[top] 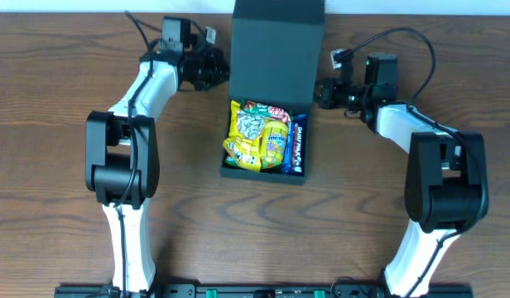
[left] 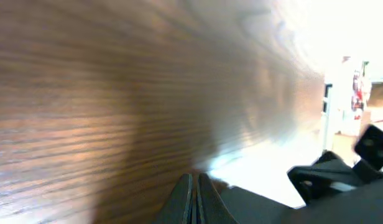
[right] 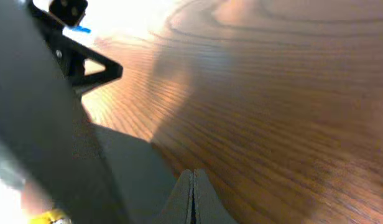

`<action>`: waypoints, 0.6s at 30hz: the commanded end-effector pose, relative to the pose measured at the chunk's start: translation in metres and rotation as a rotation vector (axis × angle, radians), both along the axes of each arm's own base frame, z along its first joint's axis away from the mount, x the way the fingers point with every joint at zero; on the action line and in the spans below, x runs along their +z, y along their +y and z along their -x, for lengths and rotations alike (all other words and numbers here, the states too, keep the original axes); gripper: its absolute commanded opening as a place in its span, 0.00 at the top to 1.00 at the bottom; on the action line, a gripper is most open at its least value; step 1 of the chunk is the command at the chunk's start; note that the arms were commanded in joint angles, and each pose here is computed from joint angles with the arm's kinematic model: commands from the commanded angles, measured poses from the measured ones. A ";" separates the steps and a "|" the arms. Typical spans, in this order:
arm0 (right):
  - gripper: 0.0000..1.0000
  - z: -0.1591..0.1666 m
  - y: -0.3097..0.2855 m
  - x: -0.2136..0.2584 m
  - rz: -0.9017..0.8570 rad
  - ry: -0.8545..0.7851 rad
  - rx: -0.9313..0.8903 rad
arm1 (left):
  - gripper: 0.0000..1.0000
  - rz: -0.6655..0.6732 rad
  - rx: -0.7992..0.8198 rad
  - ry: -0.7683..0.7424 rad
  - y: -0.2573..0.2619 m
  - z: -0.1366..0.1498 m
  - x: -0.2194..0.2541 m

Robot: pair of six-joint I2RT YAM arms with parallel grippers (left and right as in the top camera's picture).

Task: Pack container
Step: 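Lift the box lid with both grippers and fold it closed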

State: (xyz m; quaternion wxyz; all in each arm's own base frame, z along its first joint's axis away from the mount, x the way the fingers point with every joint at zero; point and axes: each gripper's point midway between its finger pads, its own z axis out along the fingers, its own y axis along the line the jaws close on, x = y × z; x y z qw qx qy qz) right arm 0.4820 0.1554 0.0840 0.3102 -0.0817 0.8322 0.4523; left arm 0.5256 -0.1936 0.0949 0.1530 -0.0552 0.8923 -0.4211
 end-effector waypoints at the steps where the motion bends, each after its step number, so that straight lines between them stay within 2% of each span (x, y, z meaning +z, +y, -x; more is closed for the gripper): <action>1: 0.99 0.008 0.011 0.034 -0.052 -0.097 0.104 | 0.94 0.020 -0.100 -0.099 -0.016 -0.002 0.030; 9: 0.98 0.016 0.006 0.101 -0.027 -0.262 0.113 | 0.94 -0.038 -0.201 -0.214 -0.015 0.017 0.077; 18: 0.99 0.054 0.004 0.124 0.054 -0.262 0.164 | 0.94 -0.178 -0.313 -0.355 -0.002 0.061 0.135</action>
